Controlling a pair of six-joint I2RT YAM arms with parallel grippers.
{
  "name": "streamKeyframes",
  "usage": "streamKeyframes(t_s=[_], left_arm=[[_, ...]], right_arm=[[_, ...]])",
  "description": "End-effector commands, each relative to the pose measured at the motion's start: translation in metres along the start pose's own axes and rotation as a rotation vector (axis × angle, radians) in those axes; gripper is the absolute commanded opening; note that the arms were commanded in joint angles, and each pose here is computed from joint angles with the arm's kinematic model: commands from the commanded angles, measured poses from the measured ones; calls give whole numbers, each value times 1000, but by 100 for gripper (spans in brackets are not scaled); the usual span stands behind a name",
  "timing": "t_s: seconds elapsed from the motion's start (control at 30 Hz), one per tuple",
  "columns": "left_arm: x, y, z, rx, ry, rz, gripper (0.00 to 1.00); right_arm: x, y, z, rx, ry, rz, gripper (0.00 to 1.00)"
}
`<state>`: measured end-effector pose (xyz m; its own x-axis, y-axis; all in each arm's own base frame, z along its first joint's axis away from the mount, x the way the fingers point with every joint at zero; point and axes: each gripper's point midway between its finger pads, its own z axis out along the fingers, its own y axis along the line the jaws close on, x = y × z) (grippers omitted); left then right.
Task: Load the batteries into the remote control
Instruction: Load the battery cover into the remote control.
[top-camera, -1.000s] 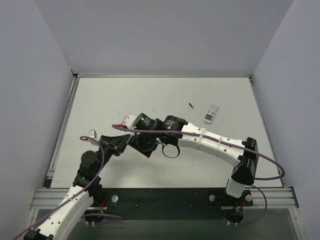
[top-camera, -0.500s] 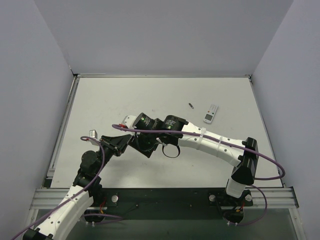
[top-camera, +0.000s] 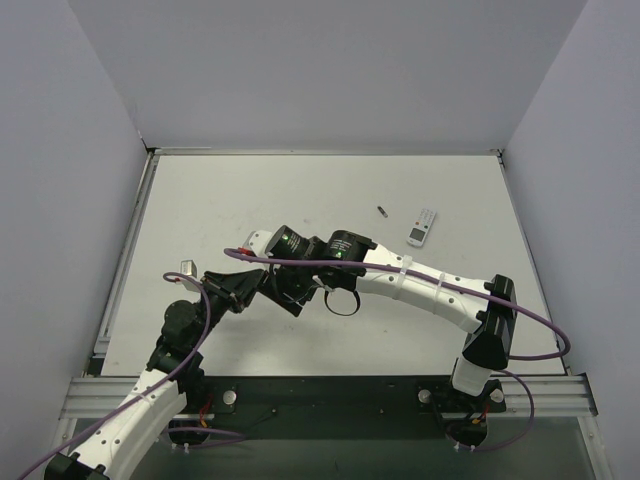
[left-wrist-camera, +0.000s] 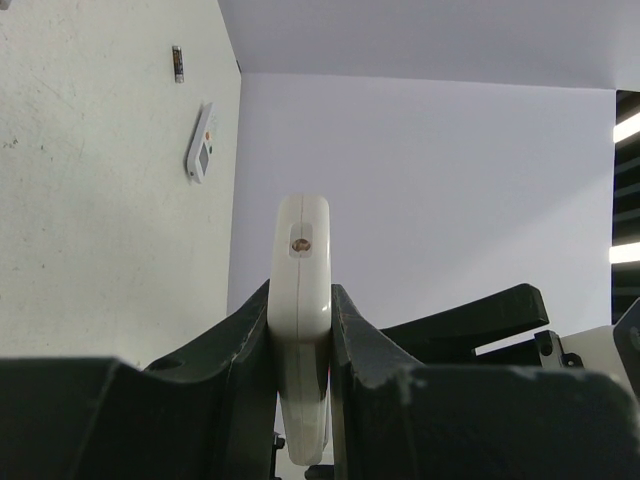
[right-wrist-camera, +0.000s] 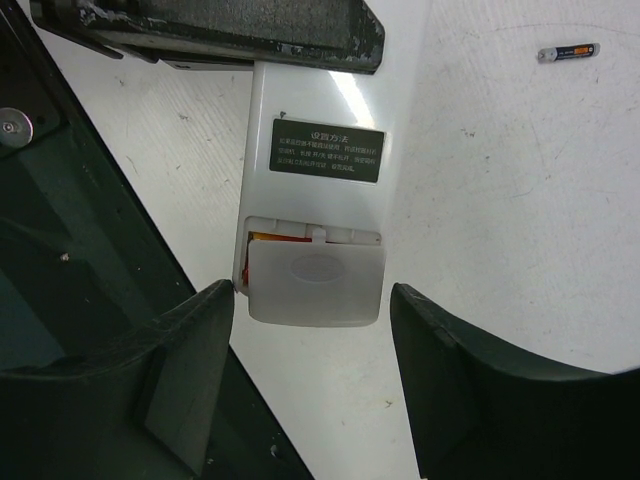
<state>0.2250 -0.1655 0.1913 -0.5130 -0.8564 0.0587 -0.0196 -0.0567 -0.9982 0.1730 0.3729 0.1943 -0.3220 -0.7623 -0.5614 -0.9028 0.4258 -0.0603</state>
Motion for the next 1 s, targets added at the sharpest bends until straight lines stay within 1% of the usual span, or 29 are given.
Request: streamKeyframes(t_s=[0.0, 0.37, 0.5, 0.57, 0.63, 0.97], left_arm=[[-1, 64, -12, -96, 0, -33, 0], [0, 68, -12, -108, 4, -30, 0], [1, 67, -12, -109, 9, -35, 0], [1, 66, -12, -104, 9, -33, 0], [2, 66, -12, -103, 9, -35, 0], [2, 64, -12, -95, 11, -40, 0]], right_arm=[[-11, 2, -5, 5, -21, -3, 60], [-25, 1, -18, 3, -71, 1, 69], [-31, -6, -24, 39, -93, 4, 70], [-29, -16, -25, 89, -91, 10, 70], [-28, -23, -24, 108, -89, 46, 70], [-19, -33, -12, 110, -66, 101, 68]])
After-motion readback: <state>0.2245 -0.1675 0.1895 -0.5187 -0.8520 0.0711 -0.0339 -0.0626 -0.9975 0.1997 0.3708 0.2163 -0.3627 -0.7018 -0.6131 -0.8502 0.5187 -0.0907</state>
